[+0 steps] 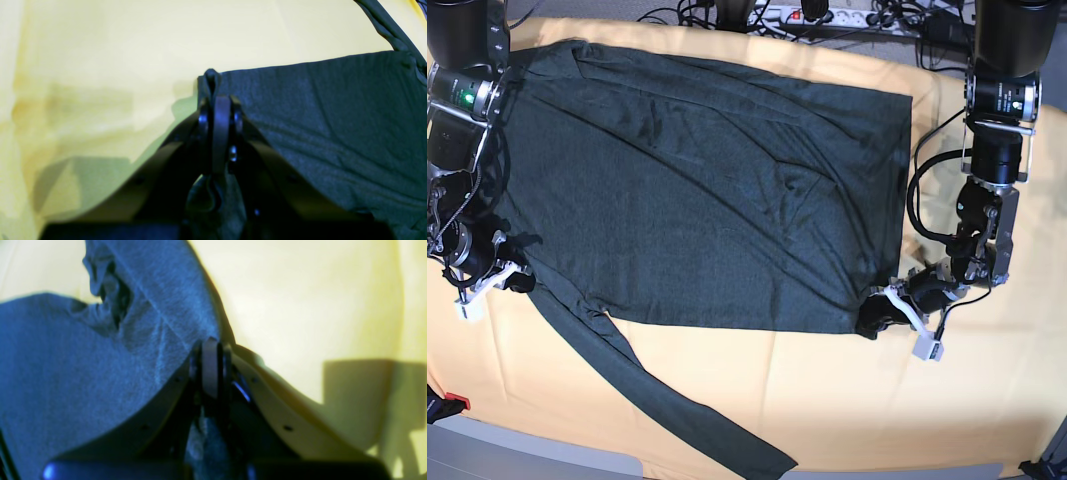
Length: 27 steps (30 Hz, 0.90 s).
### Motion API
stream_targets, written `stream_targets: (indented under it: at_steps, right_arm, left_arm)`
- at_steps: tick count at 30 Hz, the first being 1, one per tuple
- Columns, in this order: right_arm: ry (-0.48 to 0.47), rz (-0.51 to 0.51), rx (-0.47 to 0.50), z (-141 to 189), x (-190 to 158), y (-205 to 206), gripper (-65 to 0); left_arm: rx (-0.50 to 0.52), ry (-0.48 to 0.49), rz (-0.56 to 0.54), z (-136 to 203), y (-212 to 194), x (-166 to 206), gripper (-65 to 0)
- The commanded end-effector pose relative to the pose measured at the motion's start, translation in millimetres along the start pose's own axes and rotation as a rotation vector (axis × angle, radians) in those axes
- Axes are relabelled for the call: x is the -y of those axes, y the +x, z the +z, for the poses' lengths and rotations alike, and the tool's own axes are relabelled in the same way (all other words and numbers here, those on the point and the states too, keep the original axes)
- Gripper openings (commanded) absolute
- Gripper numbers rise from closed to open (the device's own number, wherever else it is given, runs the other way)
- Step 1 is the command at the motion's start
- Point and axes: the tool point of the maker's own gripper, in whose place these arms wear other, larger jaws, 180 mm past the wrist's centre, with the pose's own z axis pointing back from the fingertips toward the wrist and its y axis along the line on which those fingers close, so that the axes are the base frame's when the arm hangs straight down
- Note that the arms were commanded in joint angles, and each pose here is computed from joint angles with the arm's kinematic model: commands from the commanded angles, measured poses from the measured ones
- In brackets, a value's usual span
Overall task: Fold the T-shirt properly
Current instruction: 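Fold the shirt lengthwise with both grippers, lifting the side edge over the body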
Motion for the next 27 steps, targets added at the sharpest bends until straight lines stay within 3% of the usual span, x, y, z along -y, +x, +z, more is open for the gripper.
stream_targets:
  at_steps: [1, 5, 10, 16, 20, 27]
  right_arm:
    - [-0.011, 0.032, 0.077, 8, 4, 31, -65.0]
    - [-0.040, 0.068, 0.127, 9, 9, 40, -65.0]
    - [-0.089, 0.082, 0.136, 8, 16, 43, -65.0]
    - [-0.133, 0.144, 0.191, 11, 16, 76, -65.0]
    - [-0.196, 0.157, 0.226, 17, 22, 107, -65.0]
    - [-0.191, 0.195, 0.249, 20, 16, 129, -65.0]
  left_arm:
    - [0.076, -0.011, -0.018, 4, 31, 1, -65.0]
    - [0.122, -0.009, -0.030, 5, 44, 2, -65.0]
    - [0.179, 0.028, -0.119, 7, 70, -2, -65.0]
    - [0.280, 0.076, -0.198, 12, 113, -3, -65.0]
    - [0.316, 0.095, -0.242, 14, 136, -1, -65.0]
    - [0.321, 0.077, -0.256, 15, 142, 3, -65.0]
